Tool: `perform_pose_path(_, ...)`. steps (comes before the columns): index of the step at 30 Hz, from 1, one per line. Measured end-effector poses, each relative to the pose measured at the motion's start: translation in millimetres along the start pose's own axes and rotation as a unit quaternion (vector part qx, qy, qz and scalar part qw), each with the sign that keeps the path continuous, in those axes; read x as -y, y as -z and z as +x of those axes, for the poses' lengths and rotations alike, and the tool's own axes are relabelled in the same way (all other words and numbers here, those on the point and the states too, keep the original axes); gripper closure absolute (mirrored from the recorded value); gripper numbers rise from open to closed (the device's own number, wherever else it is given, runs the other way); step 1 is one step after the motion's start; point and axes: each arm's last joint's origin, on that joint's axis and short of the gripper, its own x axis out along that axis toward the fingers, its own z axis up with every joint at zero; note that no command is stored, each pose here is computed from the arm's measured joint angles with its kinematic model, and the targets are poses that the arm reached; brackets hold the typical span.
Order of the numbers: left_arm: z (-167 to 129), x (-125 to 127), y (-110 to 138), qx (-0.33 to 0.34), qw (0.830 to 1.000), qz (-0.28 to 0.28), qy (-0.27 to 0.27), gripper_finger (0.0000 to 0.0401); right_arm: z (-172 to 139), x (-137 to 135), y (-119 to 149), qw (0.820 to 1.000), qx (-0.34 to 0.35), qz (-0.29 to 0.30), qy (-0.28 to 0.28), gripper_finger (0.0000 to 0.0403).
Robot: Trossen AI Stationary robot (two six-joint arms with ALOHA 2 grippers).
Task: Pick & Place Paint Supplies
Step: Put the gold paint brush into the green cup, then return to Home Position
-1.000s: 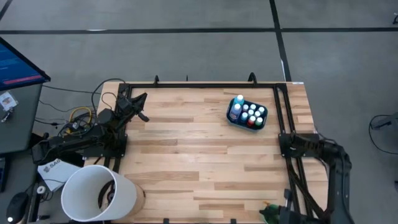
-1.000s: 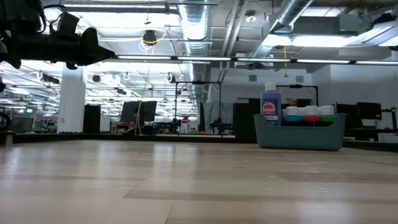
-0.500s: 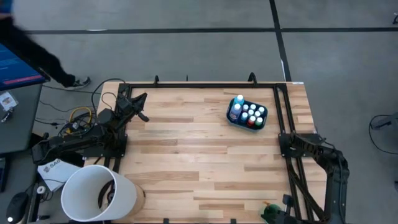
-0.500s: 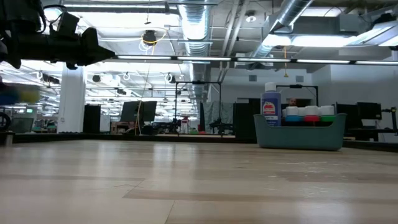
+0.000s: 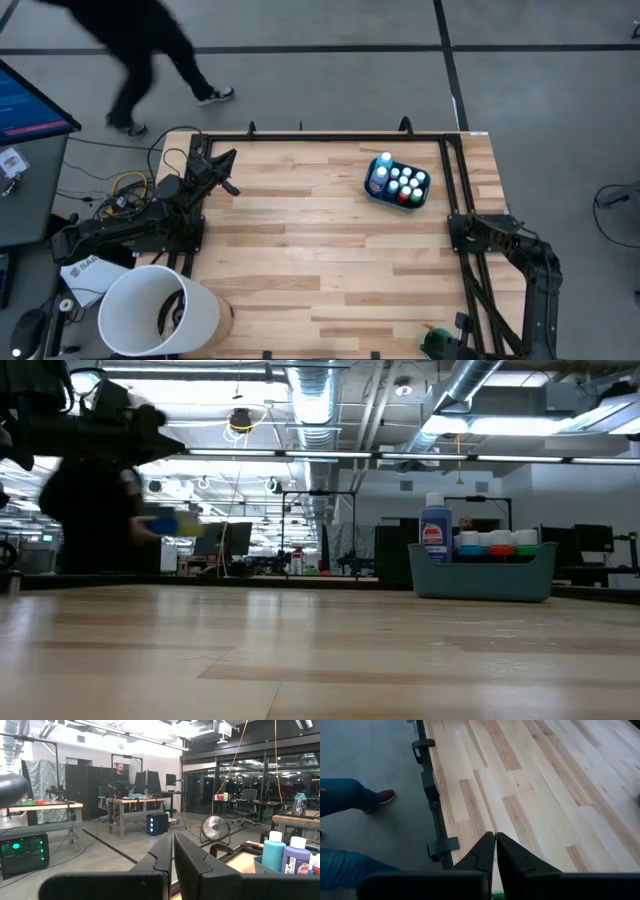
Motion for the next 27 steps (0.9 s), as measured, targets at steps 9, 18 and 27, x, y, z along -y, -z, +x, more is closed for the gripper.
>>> perform_pose_path(9, 0, 0, 0, 0.0, 1.0, 0.0, 0.0, 0.0393, 2, 0, -2, 1.0, -0.01, 0.011, 0.003, 0.0337)
perform_pose_path(18, 0, 0, 0, 0.0, 1.0, 0.0, 0.0, 0.0393, 27, 29, -67, 0.992, 0.101, -0.041, 0.06, 0.033)
perform_pose_path(27, 0, 0, 0, 0.0, 1.0, 0.0, 0.0, 0.0393, 25, 94, -175, 0.989, 0.1, -0.108, -0.026, 0.0396)
